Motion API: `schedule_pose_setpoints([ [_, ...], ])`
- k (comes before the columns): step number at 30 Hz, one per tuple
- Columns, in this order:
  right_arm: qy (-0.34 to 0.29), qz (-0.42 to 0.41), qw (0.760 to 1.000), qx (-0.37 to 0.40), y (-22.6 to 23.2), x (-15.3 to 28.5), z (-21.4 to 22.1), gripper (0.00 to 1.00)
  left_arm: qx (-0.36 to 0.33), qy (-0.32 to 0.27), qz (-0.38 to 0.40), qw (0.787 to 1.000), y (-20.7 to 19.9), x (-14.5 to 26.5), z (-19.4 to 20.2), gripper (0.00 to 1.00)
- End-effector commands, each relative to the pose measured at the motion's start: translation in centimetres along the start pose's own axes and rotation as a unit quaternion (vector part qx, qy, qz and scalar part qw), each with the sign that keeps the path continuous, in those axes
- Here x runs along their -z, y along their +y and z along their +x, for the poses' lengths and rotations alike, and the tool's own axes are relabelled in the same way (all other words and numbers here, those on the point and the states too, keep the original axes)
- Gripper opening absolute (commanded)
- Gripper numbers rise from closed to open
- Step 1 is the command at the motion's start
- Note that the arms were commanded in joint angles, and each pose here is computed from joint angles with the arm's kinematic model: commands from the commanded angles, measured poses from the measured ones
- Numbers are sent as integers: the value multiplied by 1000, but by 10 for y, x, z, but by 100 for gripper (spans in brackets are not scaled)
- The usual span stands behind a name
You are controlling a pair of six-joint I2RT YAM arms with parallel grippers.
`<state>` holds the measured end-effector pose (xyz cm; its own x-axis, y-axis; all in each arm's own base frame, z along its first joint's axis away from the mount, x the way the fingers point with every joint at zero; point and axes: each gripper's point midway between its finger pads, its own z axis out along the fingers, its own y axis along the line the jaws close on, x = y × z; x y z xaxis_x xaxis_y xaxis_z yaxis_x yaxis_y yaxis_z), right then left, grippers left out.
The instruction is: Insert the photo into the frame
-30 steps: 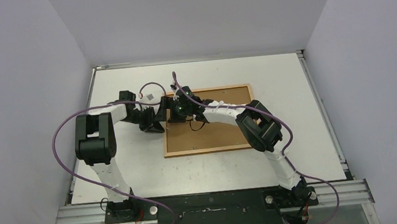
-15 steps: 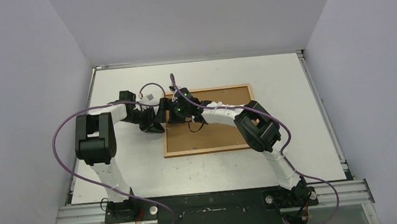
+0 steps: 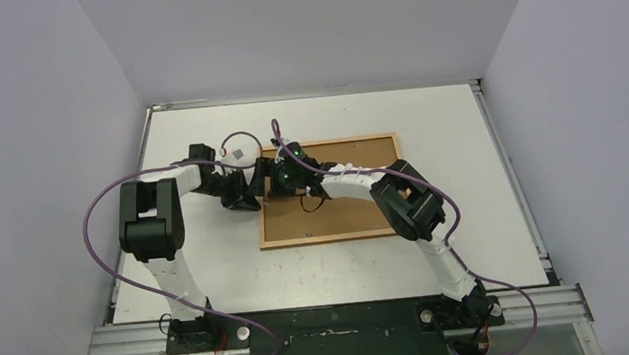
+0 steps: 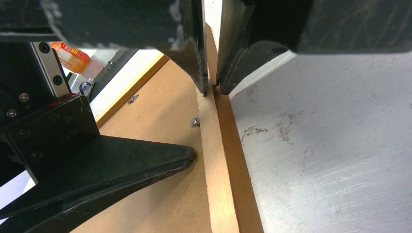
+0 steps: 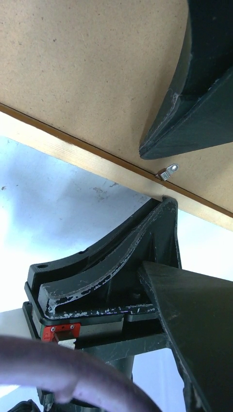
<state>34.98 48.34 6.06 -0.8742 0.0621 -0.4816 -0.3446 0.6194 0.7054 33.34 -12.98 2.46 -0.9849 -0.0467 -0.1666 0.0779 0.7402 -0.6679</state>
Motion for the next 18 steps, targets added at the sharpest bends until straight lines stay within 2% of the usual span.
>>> schedule_pose_setpoints([
  [1,54,-12,998,10,7,1,40,80,-14,-1,-21,1000,10,-10,-4,11],
  [18,72,-73,995,-8,32,24,52,80,-13,-6,-27,1000,11,-9,-6,10],
])
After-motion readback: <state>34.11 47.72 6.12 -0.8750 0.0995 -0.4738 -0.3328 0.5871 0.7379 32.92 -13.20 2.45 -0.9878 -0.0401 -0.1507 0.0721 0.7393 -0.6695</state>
